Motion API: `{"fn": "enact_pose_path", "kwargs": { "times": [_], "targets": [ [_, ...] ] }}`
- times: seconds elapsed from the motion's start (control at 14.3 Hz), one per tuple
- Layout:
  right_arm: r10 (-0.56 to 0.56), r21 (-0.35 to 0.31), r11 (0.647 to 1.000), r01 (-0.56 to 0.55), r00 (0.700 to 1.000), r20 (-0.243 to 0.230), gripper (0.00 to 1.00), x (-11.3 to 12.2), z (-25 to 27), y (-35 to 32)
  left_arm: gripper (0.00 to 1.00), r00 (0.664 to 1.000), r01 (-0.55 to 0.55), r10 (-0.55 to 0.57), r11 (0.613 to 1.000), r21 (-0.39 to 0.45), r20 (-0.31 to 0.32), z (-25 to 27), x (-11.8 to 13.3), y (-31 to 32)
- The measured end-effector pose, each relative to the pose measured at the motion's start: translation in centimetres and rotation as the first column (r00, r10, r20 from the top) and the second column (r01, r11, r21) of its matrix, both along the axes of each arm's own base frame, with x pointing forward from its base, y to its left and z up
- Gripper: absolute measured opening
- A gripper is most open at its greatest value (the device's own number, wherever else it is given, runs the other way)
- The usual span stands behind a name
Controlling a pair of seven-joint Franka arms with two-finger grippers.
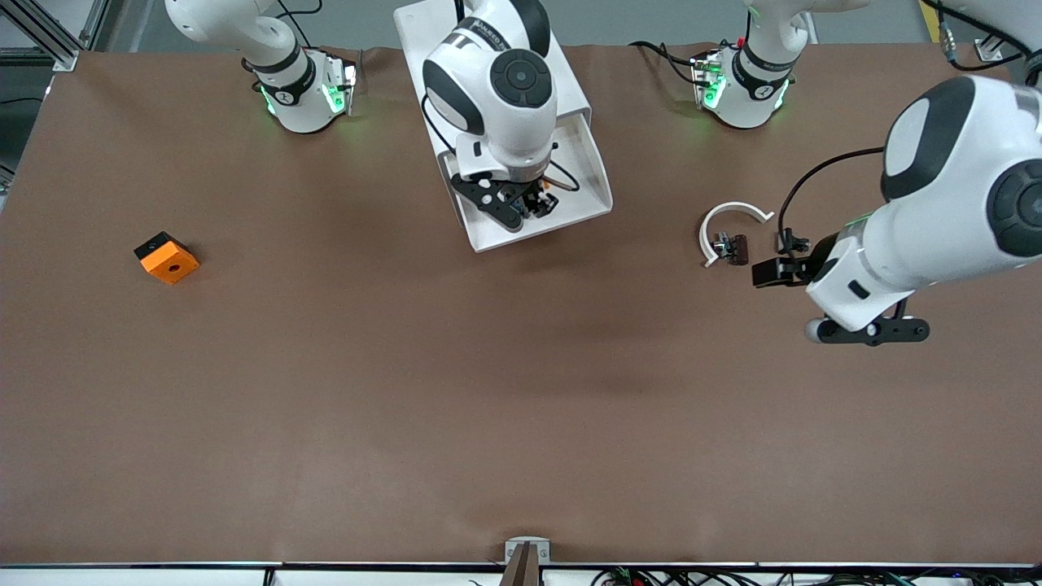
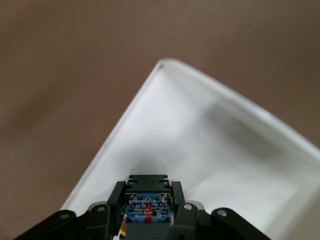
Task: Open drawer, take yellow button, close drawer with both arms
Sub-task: 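Lift the button out with the right gripper while the left gripper withdraws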
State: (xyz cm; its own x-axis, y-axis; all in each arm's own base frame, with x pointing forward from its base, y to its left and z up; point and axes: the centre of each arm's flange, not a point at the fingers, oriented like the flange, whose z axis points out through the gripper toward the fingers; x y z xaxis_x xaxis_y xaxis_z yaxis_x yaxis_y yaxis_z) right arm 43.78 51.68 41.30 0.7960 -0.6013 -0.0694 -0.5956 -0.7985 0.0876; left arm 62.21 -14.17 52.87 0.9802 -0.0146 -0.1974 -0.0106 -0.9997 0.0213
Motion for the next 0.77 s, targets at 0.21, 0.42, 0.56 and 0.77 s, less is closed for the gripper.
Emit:
{"fn": "enact_pose_path", "kwargs": {
  "times": [0.21, 0.42, 0.56, 0.77],
  "targets": [
    [0.032, -0.008, 0.999, -0.033, 0.999, -0.035, 0.41, 3.6, 3.6, -3.6, 1.00, 0.999, 0.051, -0.051, 0.999, 0.018, 0.002, 0.6, -1.9, 1.4],
    [0.115, 0.028, 0.993, -0.114, 0.991, -0.061, 0.41, 8.0, 8.0, -9.8, 1.00, 0.997, 0.046, -0.049, 0.998, 0.044, 0.058, 0.8, -4.3, 2.5],
    [0.204, 0.054, 0.978, -0.200, 0.977, -0.071, 0.41, 10.5, 10.1, -15.2, 1.00, 0.995, 0.043, -0.047, 0.998, 0.050, 0.084, 1.0, -6.0, 2.8],
    [0.329, 0.093, 0.942, -0.322, 0.942, -0.070, 0.41, 14.1, 11.3, -23.6, 1.00, 0.991, 0.051, -0.055, 0.998, 0.034, 0.119, 0.7, -6.7, 1.7]
  ]
}}
